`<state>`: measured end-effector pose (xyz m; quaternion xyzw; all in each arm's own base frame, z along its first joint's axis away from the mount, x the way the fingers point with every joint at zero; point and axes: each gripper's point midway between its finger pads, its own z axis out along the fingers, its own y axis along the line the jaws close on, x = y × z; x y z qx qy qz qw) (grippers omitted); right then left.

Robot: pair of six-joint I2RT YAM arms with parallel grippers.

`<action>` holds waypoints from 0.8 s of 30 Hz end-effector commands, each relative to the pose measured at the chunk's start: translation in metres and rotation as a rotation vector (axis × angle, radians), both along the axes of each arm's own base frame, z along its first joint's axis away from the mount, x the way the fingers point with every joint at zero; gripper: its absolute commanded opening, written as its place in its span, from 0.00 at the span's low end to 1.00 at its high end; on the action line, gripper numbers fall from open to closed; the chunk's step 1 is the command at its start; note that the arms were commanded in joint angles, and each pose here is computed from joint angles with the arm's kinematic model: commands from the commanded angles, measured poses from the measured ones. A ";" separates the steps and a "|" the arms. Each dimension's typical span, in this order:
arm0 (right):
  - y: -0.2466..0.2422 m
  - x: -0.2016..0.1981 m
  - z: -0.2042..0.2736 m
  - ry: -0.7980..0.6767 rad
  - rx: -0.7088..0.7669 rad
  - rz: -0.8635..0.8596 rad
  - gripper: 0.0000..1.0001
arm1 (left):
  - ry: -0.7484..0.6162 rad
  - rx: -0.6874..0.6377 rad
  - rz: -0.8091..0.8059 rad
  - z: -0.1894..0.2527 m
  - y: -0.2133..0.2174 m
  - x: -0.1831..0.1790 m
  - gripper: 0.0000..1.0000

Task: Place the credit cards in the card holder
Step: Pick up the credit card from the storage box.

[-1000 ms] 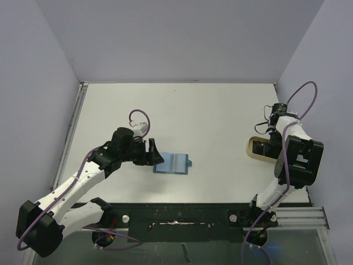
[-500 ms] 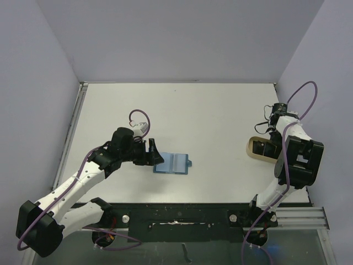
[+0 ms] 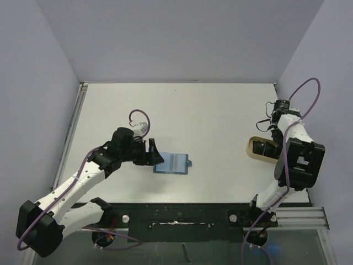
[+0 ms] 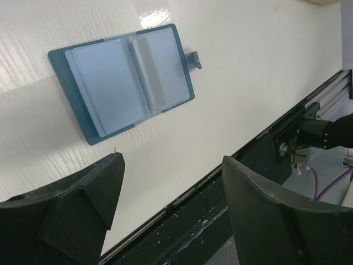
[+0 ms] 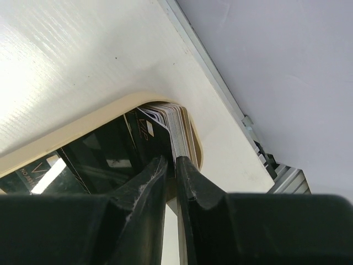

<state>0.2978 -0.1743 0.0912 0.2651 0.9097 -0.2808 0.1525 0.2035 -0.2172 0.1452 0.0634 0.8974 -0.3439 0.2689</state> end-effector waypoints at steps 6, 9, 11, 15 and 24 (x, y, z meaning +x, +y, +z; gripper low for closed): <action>0.007 0.012 0.029 -0.113 0.028 0.032 0.09 | -0.053 -0.035 -0.005 0.013 -0.004 0.008 0.70; 0.010 0.011 0.031 -0.125 0.041 0.032 0.05 | -0.051 -0.034 -0.004 0.012 -0.004 0.008 0.70; 0.013 0.010 0.034 -0.131 0.047 0.032 0.03 | -0.048 -0.033 -0.005 0.011 -0.004 0.008 0.70; 0.021 0.010 0.041 -0.153 0.060 0.047 0.00 | -0.040 -0.028 0.000 0.009 -0.004 0.008 0.70; 0.068 0.018 0.074 -0.227 0.100 0.162 0.00 | -0.007 -0.070 0.047 0.009 -0.007 0.009 0.67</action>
